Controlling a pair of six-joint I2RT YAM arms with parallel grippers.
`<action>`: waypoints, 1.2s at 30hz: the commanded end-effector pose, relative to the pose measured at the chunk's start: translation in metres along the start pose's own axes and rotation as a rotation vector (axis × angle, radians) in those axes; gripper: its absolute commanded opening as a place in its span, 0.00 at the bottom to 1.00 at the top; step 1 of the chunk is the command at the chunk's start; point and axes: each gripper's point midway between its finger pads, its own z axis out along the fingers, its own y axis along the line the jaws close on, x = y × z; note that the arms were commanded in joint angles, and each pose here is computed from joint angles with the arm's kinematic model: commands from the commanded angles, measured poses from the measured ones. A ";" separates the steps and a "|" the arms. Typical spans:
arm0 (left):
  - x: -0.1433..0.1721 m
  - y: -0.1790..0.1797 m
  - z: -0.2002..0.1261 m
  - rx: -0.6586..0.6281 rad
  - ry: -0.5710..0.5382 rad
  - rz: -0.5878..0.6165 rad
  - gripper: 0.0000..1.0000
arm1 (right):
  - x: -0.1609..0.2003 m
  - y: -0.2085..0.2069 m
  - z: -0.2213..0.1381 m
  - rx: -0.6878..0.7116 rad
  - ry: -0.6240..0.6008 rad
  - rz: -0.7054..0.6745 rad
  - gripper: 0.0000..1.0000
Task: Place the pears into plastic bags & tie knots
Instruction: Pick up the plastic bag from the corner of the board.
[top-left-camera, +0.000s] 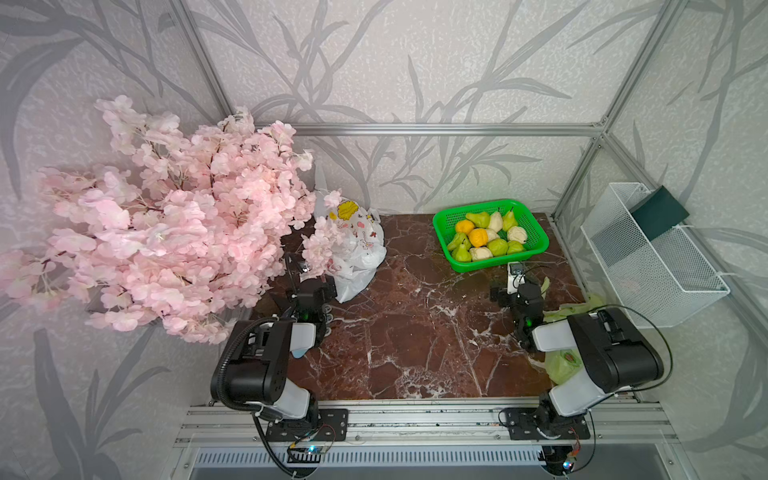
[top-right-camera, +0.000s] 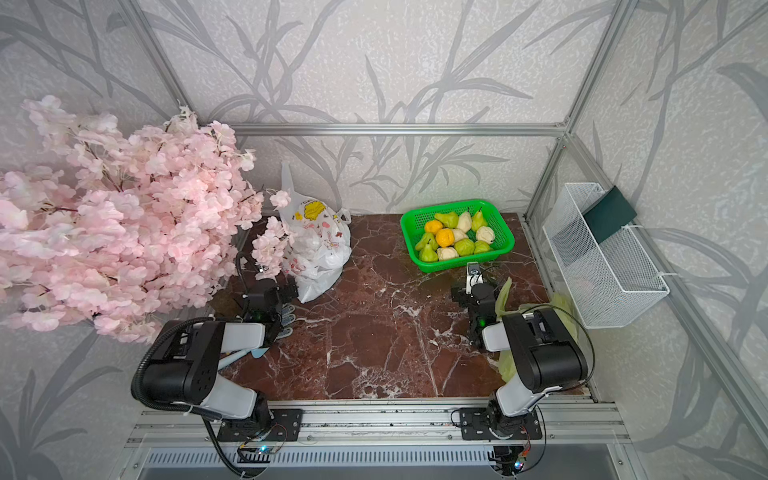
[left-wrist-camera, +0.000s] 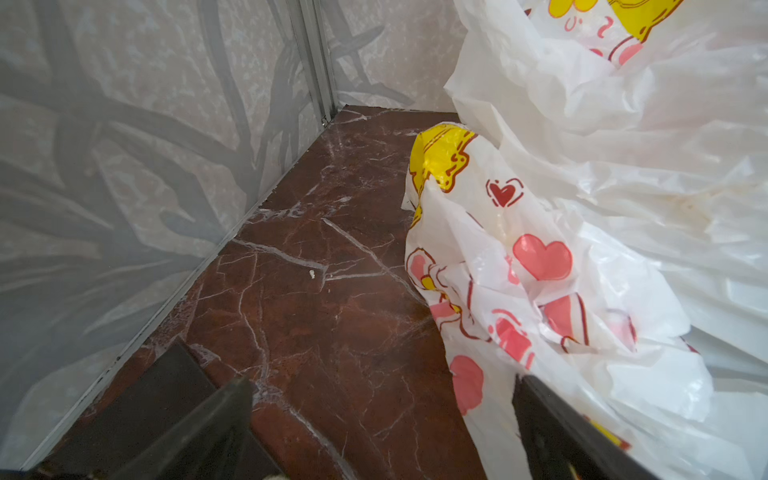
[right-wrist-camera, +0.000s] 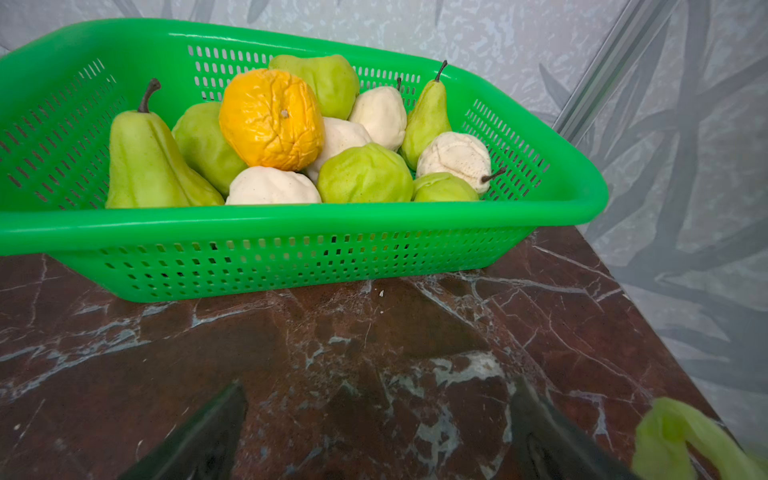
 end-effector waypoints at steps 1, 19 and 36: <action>-0.004 -0.001 0.001 0.007 -0.010 -0.009 0.99 | -0.011 -0.001 0.000 0.010 -0.034 0.012 0.99; -0.004 -0.001 0.001 0.007 -0.009 -0.009 0.99 | -0.011 -0.001 0.000 0.009 -0.033 0.012 0.99; -0.053 0.008 -0.038 -0.142 -0.012 0.032 0.99 | -0.051 0.022 -0.038 0.004 0.020 -0.071 0.99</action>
